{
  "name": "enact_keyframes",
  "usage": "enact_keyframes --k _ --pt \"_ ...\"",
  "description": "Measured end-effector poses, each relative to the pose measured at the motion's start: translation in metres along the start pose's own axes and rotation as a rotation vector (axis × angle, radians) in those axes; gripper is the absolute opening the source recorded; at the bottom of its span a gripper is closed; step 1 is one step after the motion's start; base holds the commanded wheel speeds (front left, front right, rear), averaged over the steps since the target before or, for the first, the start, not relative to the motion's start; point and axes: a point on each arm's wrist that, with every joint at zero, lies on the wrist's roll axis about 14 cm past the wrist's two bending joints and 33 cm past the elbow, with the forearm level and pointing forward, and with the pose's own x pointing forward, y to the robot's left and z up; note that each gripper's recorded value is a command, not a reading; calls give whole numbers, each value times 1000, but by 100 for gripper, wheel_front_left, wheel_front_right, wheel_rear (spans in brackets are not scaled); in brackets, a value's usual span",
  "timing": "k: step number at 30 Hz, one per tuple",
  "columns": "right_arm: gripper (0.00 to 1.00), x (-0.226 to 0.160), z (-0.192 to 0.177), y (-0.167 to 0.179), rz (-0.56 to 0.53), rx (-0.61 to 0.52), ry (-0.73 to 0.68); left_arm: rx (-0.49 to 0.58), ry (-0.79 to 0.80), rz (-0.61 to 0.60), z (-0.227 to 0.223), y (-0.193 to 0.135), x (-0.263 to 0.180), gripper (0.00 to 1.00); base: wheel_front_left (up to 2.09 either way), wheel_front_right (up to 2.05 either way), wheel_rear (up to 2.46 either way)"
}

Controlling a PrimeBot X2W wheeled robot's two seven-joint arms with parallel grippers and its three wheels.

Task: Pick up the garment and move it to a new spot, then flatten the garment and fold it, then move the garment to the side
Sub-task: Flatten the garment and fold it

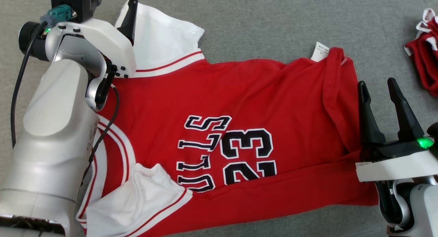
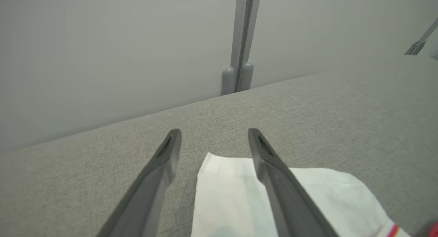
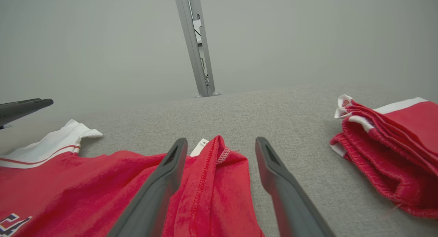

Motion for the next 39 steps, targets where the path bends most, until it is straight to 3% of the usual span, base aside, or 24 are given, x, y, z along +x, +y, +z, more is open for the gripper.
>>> enact_keyframes --k 9,10,11,20,29,36,37,39 --pt "100 -3 -9 -19 -38 -17 30 -32 247 19 -67 1 20 100 0 0 0" --pt "100 -2 -8 -20 -40 -16 28 -37 254 18 -68 1 20 44 0 0 0" --pt "100 -1 -8 -21 -39 -18 30 -41 252 16 -67 1 21 0 0 0 0" --pt "100 30 -6 -17 33 -42 83 -25 184 11 -55 6 22 0 0 0 0" --pt "100 61 -38 4 149 -83 313 -25 155 23 -52 15 15 0 0 0 0" --pt "100 67 -57 1 160 -122 486 -33 141 25 -53 17 12 0 0 0 0" --pt "0 67 -57 1 161 -123 498 -32 134 26 -52 18 12 0 0 0 0" --pt "0 67 -56 0 157 -125 513 -36 118 26 -49 18 12 0 0 0 0"
